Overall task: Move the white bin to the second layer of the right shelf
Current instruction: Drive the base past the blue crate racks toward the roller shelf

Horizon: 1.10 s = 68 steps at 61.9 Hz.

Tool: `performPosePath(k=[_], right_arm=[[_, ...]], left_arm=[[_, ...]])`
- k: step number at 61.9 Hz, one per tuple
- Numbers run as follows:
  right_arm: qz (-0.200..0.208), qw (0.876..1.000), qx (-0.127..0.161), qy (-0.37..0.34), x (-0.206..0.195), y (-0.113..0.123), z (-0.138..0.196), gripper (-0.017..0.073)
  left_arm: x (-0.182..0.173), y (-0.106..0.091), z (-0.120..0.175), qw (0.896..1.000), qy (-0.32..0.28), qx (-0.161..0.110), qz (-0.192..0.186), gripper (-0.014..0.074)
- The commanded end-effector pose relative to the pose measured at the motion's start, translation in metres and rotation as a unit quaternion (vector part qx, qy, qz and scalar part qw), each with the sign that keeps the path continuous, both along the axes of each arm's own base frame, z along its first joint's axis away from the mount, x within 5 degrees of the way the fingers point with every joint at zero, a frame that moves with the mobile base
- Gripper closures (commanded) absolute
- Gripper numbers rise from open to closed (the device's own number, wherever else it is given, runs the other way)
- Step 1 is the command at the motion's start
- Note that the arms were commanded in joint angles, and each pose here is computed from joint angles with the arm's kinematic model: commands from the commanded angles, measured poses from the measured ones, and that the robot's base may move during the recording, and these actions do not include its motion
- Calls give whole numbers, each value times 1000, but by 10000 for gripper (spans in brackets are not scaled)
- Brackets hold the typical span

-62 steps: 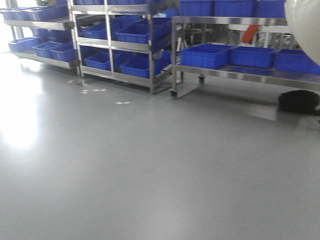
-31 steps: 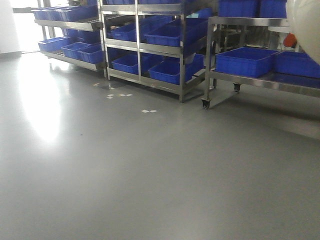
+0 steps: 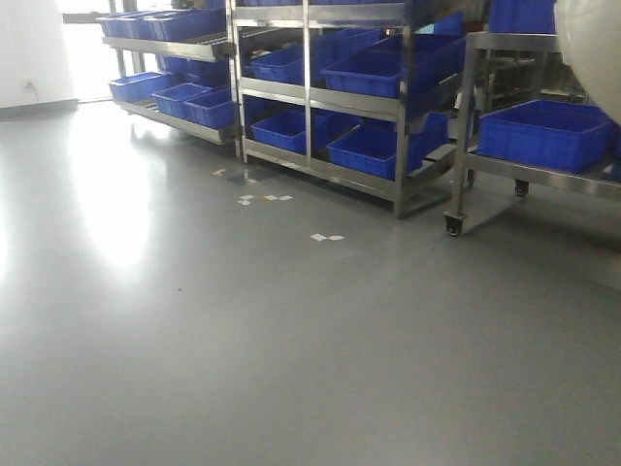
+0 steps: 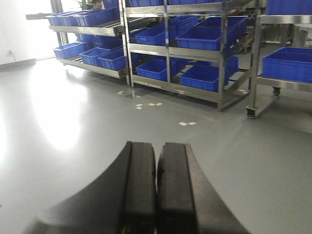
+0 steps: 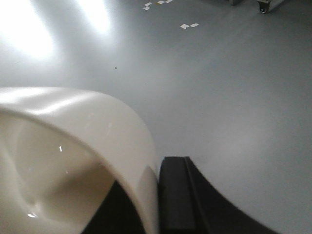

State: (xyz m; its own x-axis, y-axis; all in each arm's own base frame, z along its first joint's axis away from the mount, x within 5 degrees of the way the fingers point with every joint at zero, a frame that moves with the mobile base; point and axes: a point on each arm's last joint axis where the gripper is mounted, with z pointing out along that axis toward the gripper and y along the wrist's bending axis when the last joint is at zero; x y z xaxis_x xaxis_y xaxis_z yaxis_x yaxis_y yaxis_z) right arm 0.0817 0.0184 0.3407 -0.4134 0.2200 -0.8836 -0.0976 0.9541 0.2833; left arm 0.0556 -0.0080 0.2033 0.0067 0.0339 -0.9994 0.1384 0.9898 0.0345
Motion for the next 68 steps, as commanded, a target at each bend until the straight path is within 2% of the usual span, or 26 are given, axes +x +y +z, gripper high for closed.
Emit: performPosePath(k=[1, 68], right_arm=[[-7, 998, 13, -58, 1, -1, 18, 510], [-7, 998, 13, -58, 1, -1, 18, 510]], left_arm=[[0, 0, -4, 1000, -30, -9, 1, 509], [0, 0, -4, 1000, -30, -9, 1, 509]])
